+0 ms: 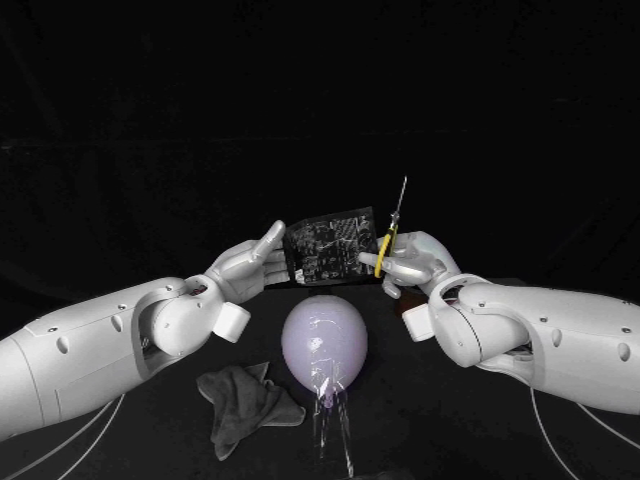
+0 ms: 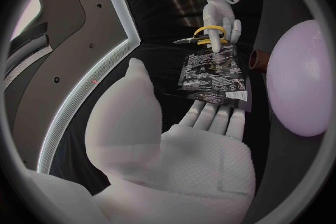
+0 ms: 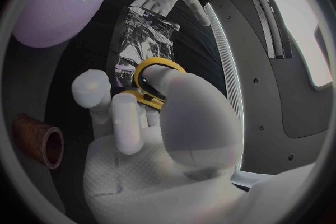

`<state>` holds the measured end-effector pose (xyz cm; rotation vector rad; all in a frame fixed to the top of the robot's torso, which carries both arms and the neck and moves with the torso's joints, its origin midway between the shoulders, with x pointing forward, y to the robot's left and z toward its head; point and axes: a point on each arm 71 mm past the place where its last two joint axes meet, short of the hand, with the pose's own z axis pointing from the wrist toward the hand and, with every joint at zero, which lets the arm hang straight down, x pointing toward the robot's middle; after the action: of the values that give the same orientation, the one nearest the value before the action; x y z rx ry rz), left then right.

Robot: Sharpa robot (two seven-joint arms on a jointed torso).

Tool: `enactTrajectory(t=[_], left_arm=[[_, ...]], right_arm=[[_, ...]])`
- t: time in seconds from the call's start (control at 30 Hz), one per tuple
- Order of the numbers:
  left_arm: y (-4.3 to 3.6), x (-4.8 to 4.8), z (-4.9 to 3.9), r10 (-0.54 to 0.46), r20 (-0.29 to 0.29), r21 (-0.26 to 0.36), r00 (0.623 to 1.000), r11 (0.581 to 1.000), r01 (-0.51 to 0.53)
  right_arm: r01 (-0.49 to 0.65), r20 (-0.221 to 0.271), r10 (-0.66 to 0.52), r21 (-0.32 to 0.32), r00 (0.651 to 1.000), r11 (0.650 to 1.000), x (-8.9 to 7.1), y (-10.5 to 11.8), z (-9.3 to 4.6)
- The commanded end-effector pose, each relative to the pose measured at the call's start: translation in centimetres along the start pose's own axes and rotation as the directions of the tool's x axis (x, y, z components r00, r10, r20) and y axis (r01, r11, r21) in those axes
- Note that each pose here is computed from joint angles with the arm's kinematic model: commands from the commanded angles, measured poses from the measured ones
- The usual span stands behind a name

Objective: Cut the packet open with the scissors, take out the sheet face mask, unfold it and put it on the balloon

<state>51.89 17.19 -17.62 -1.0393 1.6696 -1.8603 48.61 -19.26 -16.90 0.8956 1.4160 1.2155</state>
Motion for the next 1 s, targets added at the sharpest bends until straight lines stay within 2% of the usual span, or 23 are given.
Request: enactTrajectory(t=[0.03, 0.3, 0.63, 1.0], left_arm=[[-0.05, 0.50, 0.23, 0.000, -0.039, 0.001, 0.999, 1.000, 0.000], [0.27, 0.83, 0.83, 0.023, -0.036, -0.007, 0.999, 1.000, -0.023], [0.31, 1.21, 1.60, 0.020, -0.020, 0.021, 1.000, 1.000, -0.020], [0.40, 1.47, 1.89, 0.014, -0.015, 0.020, 1.000, 1.000, -0.014]], right_arm=[[0.005, -0.006, -0.005, -0.023, 1.000, 1.000, 0.3, 0.3, 0.0], [-0.005, -0.032, 0.005, -0.025, 0.999, 1.000, 1.4, 0.4, 0.0], [-0.035, -0.080, 0.034, -0.007, 0.996, 0.999, 3.3, 0.4, -0.1], [-0.051, -0.096, 0.051, 0.003, 0.994, 0.999, 4.2, 0.2, -0.1]])
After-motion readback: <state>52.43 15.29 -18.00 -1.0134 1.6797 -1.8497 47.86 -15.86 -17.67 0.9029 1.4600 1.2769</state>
